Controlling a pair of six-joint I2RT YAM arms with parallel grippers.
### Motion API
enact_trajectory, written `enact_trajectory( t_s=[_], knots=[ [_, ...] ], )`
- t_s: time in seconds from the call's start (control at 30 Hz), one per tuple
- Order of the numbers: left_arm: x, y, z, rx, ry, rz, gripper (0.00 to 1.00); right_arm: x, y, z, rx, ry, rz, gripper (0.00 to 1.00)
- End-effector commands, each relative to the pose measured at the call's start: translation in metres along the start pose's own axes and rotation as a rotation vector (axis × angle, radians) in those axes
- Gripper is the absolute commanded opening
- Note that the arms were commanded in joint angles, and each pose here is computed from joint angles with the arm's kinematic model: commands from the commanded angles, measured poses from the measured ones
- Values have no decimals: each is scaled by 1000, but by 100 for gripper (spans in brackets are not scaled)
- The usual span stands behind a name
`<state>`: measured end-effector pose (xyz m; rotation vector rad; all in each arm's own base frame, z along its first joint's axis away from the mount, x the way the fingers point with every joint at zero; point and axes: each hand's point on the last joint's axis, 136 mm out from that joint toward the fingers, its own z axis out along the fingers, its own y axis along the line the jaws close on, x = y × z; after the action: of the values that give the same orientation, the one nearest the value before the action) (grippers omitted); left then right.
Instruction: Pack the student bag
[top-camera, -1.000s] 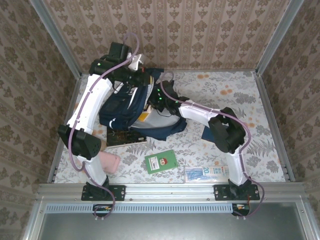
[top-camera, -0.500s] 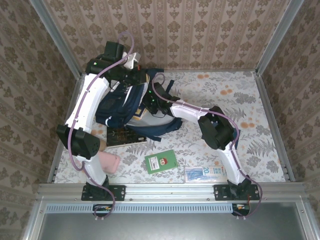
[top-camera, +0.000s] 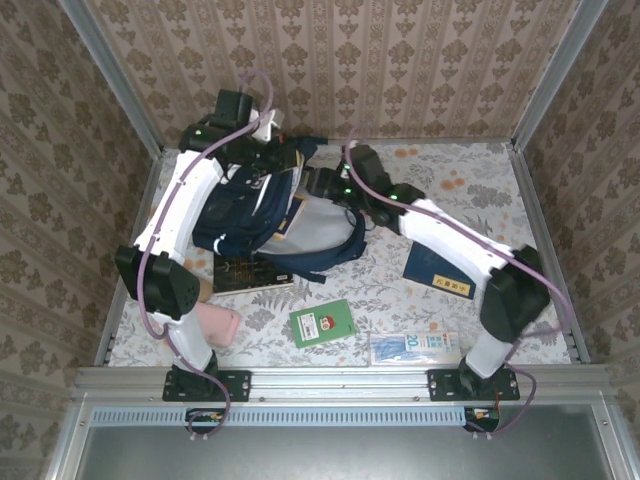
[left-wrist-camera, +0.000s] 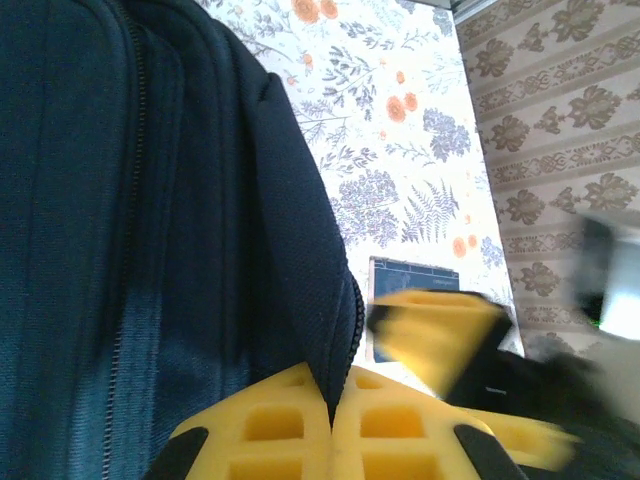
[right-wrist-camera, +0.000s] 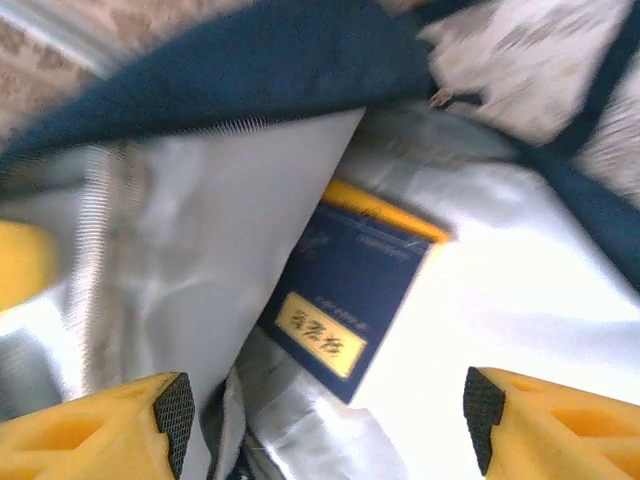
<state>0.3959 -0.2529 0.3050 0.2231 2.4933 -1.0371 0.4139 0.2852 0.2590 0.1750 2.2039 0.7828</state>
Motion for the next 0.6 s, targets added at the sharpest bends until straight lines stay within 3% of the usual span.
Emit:
enact_trajectory(
  t_s=[0.0,0.07,0.3,0.43,0.57],
  knots=[
    [-12,-30,1,68,-78,85,1,-3,-105,-46,352,-53,-45,75],
    [-1,-29,21,62,-38,97,2,0,-154,-75,480,-75,6,85],
    [42,-13,84,15,87,133,3,40,-298,-158,909,-60,263,92],
    [57,-3,103,21,131,126,4,70,-347,-174,1017,-39,436,93],
    [68,8,112,15,160,121,6,93,-379,-156,962,29,605,94]
  ],
)
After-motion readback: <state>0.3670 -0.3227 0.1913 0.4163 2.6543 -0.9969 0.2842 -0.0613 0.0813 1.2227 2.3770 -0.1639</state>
